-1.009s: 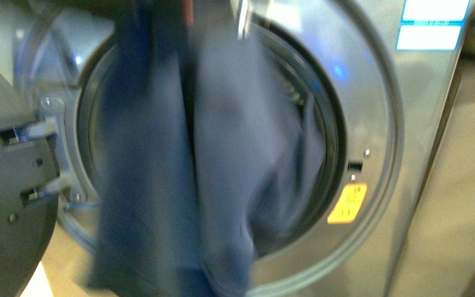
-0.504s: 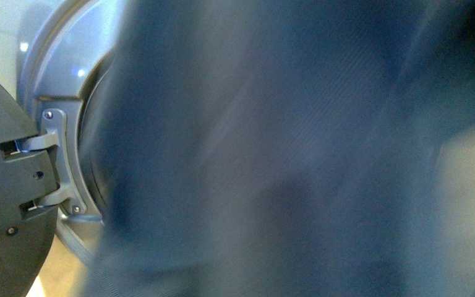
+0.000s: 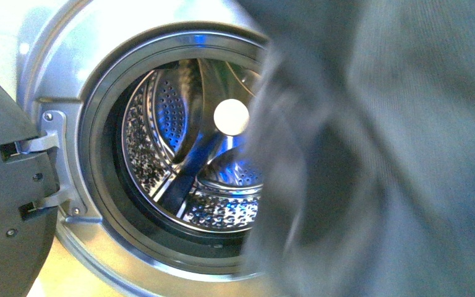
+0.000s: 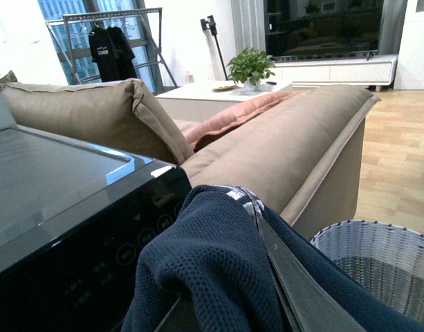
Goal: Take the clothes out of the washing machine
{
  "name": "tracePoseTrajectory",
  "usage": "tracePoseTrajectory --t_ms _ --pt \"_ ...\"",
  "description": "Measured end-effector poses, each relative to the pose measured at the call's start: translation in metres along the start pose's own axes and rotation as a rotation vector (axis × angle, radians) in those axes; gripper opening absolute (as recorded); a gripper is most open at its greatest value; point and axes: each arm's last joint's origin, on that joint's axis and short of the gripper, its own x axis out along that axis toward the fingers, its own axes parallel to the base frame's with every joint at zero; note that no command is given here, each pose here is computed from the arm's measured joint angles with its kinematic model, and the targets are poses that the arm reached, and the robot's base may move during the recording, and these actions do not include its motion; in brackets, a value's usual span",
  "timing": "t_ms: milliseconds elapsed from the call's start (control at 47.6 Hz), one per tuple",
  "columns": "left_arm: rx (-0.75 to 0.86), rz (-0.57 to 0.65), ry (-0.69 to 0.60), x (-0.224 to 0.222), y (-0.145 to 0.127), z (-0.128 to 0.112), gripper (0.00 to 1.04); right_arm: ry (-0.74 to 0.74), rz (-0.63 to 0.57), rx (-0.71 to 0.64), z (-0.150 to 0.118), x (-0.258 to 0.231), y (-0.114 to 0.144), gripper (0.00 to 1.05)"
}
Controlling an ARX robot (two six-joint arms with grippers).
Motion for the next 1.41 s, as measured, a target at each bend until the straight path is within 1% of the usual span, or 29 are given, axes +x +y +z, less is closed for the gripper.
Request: tracePoseTrajectory --t_ms 105,231,462,672,693,735,798,840,862,925,967,1051,1177,1345,1408 --pt "-0.041 -0.005 0.005 0.015 0.002 0.003 0.07 0.000 0.000 0.000 0.000 0.000 0.000 0.97" --pt "-0.092 0.015 -0.017 0.025 0.005 0.013 0.07 0.000 0.000 0.000 0.000 0.000 0.000 0.97" --pt "-0.105 0.021 -0.041 0.021 0.006 0.021 0.07 0.000 0.000 0.000 0.000 0.000 0.000 0.97" --pt "-0.107 0.016 -0.043 0.021 0.004 0.021 0.07 0.000 0.000 0.000 0.000 0.000 0.000 0.97" --pt "-0.107 0.016 -0.044 0.021 0.004 0.021 0.07 -0.002 0.018 0.014 0.000 0.000 0.000 0.97" --pt "-0.107 0.016 -0.044 0.021 0.004 0.021 0.07 -0.016 0.092 0.046 0.002 0.001 0.000 0.97" --pt "-0.107 0.018 -0.044 0.021 0.005 0.021 0.07 -0.036 0.236 0.148 0.007 0.002 -0.003 0.97" --pt "-0.107 0.017 -0.044 0.021 0.005 0.021 0.07 -0.048 0.296 0.191 0.014 0.002 -0.005 0.97" --pt "-0.107 0.017 -0.044 0.021 0.005 0.021 0.07 -0.051 0.306 0.210 0.015 0.002 -0.006 0.97" --pt "-0.107 0.018 -0.044 0.021 0.005 0.021 0.07 -0.091 0.356 0.245 0.033 0.001 -0.010 0.97" --pt "-0.107 0.018 -0.044 0.021 0.005 0.021 0.07 -0.140 0.374 0.244 0.052 0.001 -0.014 0.97" --pt "-0.107 0.018 -0.044 0.021 0.005 0.021 0.07 -0.266 0.388 0.188 0.098 0.000 -0.022 0.97" --pt "-0.107 0.018 -0.044 0.021 0.005 0.021 0.07 -0.368 0.445 0.098 0.147 0.000 -0.026 0.97" --pt "-0.107 0.018 -0.044 0.021 0.005 0.021 0.07 -0.417 0.488 0.043 0.187 0.008 -0.025 0.97" --pt "-0.107 0.018 -0.044 0.021 0.005 0.021 0.07 -0.438 0.498 0.018 0.207 0.016 -0.023 0.97"
